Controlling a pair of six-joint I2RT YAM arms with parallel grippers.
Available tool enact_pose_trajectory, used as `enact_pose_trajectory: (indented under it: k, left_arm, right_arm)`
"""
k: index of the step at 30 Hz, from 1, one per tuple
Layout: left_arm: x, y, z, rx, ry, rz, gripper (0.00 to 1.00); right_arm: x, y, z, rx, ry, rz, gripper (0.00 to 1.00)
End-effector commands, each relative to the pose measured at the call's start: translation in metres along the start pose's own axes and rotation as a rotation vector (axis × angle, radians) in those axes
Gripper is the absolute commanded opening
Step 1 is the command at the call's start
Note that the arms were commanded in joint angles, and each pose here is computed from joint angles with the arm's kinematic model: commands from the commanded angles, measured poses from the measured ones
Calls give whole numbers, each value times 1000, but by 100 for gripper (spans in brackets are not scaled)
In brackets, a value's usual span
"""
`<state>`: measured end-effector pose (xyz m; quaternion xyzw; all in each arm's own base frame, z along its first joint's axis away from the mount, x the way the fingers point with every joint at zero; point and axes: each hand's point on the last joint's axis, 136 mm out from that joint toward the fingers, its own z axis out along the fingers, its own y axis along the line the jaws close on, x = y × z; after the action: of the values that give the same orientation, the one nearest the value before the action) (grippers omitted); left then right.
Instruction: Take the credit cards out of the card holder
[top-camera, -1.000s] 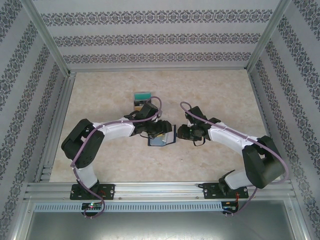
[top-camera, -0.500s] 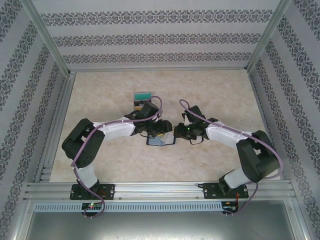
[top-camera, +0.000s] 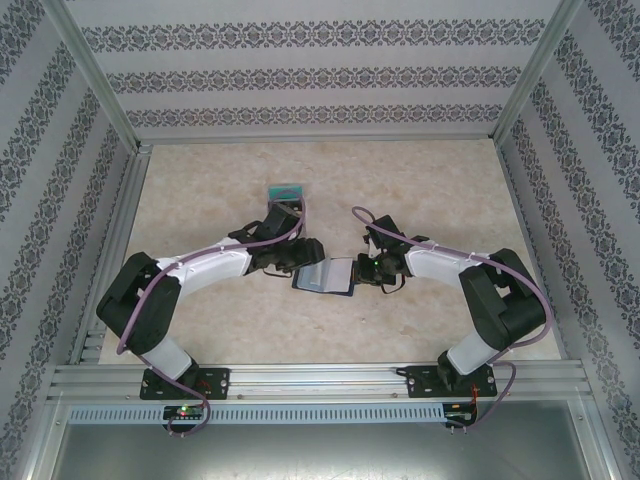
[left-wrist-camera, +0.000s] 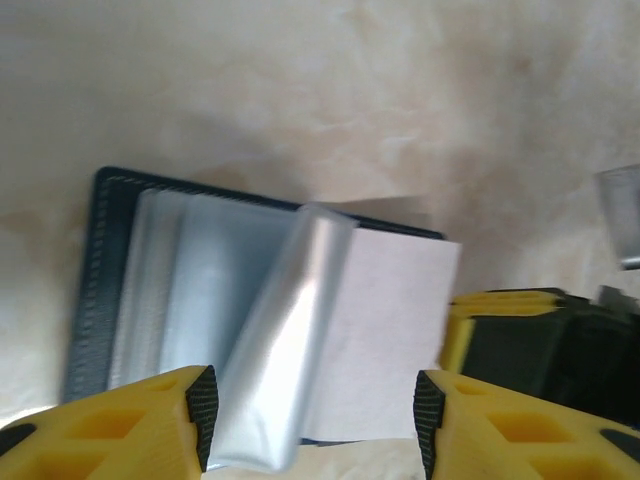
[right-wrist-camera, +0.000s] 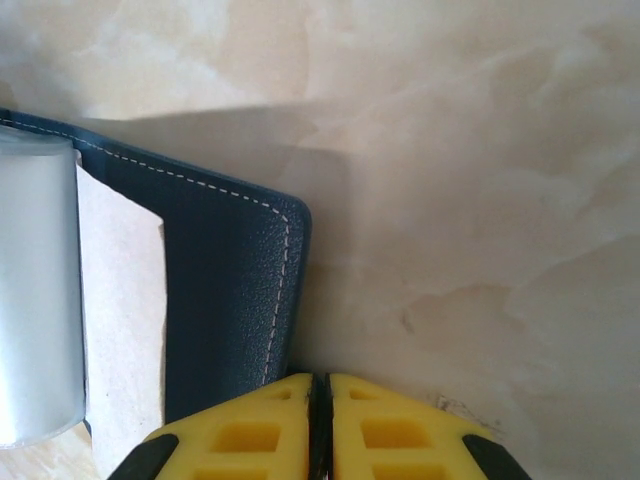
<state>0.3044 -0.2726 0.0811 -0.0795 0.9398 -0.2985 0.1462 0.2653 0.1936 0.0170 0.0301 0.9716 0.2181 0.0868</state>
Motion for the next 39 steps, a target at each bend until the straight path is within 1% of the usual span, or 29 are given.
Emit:
enact_pose_trajectory:
  k: [1,11,20,26,33,39]
  left_arm:
    - [7,20,7,-59,33,-9,58]
    - [16,29,27,-73,91,-22,58]
    - [19,3,31,68,111,-2,59]
    - [21,-8,32,130,125,2,64]
    - [17,-23,25,186,117,22,74]
    - [12,-45,13,240,103,55,73]
  right_arm:
    - [-5,-4,-2,29,-6,-14,14]
    - [-3,-2,-2,23,-4,-15,14]
    - [-3,-3,1,22,3,-9,14]
    - [-3,-2,2,20,5,-8,15]
    - [-3,-3,3,22,7,-6,15]
    - [-3,-4,3,22,5,-2,16]
